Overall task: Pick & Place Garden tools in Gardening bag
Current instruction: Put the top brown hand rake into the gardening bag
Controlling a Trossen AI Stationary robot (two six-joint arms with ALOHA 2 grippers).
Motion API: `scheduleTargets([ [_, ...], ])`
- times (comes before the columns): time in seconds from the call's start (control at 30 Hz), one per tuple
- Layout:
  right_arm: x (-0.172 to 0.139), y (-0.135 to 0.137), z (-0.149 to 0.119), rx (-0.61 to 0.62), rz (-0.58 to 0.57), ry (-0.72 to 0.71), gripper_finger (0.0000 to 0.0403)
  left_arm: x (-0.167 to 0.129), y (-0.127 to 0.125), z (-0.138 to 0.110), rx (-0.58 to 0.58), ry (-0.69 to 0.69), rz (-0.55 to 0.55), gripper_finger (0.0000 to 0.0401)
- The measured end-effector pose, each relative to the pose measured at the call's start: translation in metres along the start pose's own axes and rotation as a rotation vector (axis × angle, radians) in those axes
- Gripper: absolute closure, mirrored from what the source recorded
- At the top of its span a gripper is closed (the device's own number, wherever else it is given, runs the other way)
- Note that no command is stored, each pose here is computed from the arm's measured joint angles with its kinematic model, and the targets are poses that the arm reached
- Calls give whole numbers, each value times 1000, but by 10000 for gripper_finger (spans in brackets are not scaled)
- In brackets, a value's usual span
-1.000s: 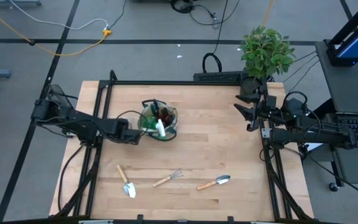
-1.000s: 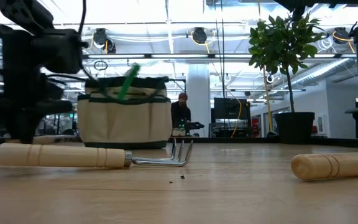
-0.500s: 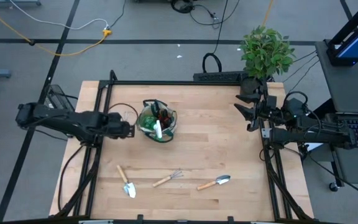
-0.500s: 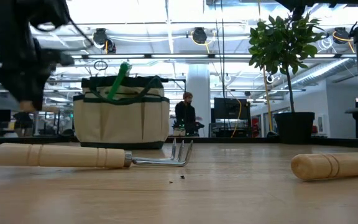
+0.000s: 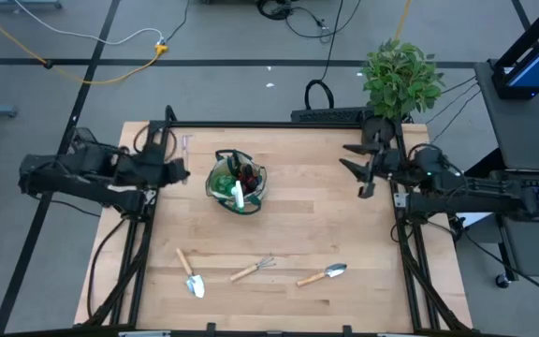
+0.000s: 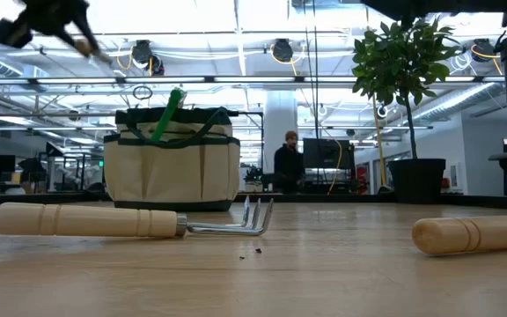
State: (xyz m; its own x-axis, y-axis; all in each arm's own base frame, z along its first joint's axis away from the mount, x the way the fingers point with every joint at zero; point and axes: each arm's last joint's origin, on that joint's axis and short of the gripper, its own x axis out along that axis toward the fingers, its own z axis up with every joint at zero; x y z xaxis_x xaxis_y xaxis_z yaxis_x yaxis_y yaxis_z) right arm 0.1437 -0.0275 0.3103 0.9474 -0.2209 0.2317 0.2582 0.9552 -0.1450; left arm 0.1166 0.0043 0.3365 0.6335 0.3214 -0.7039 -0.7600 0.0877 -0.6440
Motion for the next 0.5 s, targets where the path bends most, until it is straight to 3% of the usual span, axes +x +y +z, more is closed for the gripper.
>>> scheduleTargets([
  [0.2, 25, 3, -14, -130, 2, 7, 238, -17, -23, 8, -51, -15, -146, 339],
  [0.33, 46, 6, -26, -214, 17, 60, 238, -15, -40, 8, -96, -3, -271, 339],
  [0.5, 78, 13, -23, -339, 56, 87, 238, -6, -59, 4, -120, 25, -355, 339],
])
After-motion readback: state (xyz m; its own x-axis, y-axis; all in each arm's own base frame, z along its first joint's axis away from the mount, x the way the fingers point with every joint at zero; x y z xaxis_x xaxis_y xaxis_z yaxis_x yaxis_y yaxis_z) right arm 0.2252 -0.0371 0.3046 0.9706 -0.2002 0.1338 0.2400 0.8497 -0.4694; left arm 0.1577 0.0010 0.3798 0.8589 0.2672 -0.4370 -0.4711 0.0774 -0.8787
